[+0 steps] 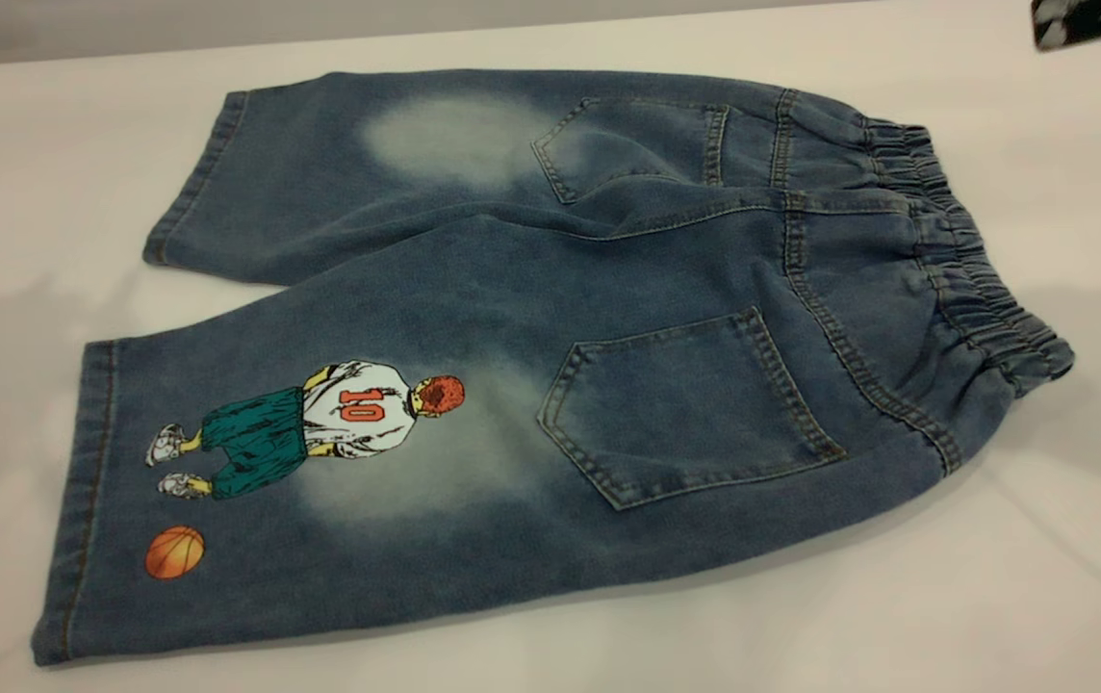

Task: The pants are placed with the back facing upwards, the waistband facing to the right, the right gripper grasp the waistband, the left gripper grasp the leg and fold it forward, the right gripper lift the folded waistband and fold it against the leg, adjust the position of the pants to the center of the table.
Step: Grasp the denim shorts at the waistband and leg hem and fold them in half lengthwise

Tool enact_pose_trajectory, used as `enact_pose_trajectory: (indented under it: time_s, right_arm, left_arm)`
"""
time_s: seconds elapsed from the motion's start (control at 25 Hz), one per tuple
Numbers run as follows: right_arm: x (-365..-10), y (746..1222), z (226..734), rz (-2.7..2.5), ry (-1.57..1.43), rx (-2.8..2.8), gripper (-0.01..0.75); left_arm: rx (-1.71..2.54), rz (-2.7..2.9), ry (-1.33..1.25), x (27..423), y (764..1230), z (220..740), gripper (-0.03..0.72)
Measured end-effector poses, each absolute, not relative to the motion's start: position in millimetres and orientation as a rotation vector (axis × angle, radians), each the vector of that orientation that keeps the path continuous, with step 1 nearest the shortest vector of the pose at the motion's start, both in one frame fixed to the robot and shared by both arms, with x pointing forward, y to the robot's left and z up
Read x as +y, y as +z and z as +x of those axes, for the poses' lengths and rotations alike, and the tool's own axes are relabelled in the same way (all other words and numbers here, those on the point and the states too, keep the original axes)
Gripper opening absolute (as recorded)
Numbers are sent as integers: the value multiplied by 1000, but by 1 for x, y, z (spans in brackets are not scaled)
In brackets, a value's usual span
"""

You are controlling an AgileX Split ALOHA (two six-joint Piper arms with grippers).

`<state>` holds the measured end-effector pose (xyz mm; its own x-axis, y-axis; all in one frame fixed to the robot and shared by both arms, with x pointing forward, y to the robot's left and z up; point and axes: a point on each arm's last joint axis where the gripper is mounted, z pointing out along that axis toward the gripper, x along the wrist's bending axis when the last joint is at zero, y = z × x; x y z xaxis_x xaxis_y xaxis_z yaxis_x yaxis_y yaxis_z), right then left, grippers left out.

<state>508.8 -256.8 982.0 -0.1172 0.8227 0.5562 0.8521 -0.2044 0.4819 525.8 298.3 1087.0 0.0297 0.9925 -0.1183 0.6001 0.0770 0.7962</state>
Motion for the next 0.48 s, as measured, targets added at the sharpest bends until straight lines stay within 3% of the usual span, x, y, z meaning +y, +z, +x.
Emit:
enact_pose_trajectory:
  time_s: [0.48]
  right_arm:
    - [-334,943,517,-2158,-1268,-1618,587]
  left_arm:
    - [1651,1607,709,298,1087,526,461]
